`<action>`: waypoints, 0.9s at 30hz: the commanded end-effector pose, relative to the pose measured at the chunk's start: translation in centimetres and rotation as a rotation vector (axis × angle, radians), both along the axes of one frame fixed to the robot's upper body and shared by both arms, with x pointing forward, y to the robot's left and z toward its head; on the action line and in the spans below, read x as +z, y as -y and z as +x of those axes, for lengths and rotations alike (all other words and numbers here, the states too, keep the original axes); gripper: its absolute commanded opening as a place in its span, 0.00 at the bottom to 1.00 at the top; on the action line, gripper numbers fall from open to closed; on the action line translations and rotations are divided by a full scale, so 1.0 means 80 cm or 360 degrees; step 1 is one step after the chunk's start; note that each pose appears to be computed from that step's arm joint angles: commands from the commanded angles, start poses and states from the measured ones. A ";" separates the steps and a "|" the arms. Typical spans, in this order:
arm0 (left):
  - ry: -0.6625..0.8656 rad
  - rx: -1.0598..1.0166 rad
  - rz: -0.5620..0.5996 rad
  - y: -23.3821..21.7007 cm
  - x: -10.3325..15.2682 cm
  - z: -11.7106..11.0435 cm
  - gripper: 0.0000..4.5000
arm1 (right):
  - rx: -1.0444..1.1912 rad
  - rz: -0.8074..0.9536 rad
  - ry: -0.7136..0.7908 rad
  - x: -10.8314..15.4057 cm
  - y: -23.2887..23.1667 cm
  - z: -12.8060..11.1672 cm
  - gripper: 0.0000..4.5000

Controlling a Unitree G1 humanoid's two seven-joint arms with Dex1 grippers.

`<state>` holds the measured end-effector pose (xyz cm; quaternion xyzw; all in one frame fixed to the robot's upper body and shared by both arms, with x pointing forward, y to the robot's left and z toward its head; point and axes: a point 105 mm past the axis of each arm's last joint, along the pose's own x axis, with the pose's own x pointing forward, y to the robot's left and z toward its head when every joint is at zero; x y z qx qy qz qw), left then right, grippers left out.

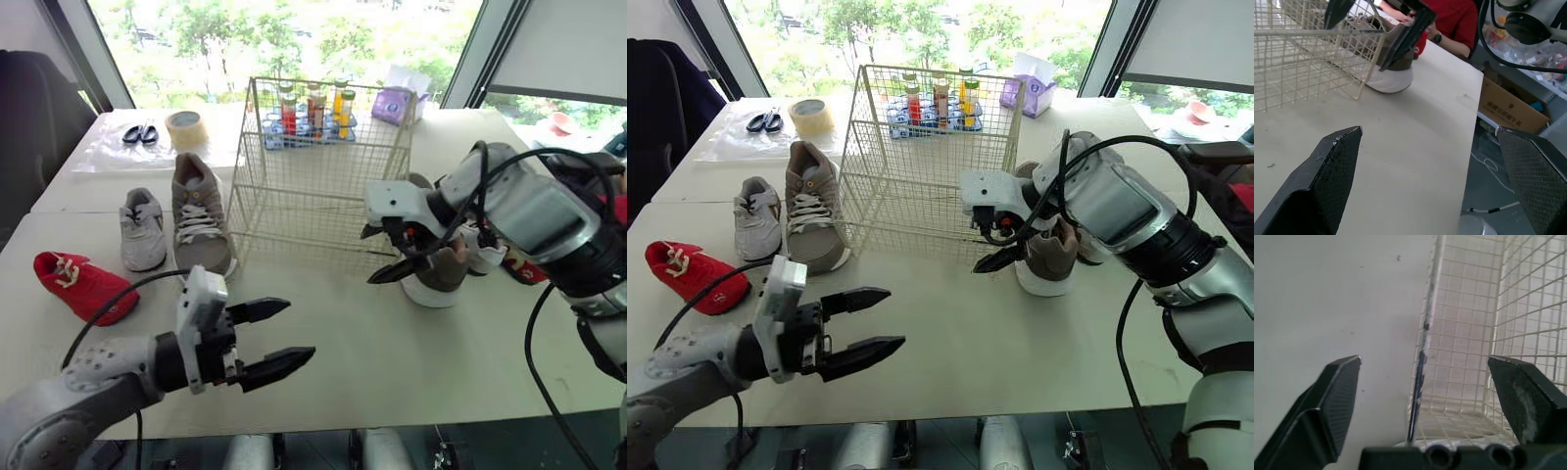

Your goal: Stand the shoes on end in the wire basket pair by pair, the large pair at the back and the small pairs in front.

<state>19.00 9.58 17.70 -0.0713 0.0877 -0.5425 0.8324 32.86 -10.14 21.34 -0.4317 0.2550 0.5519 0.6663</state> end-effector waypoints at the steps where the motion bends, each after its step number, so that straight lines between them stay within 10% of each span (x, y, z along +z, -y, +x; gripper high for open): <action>1: 0.0075 -0.0001 0.0008 0.000 0.008 0.001 1.00 | -0.0013 -0.0053 0.0112 0.009 -0.001 0.011 0.57; 6: 0.0099 0.0009 0.0039 -0.004 0.009 0.008 1.00 | -0.0065 -0.0087 0.0144 0.003 0.002 0.022 0.00; 27: 0.0053 -0.0117 0.0096 -0.001 0.001 0.001 1.00 | 0.0236 -0.0034 0.0116 0.000 -0.001 -0.048 0.00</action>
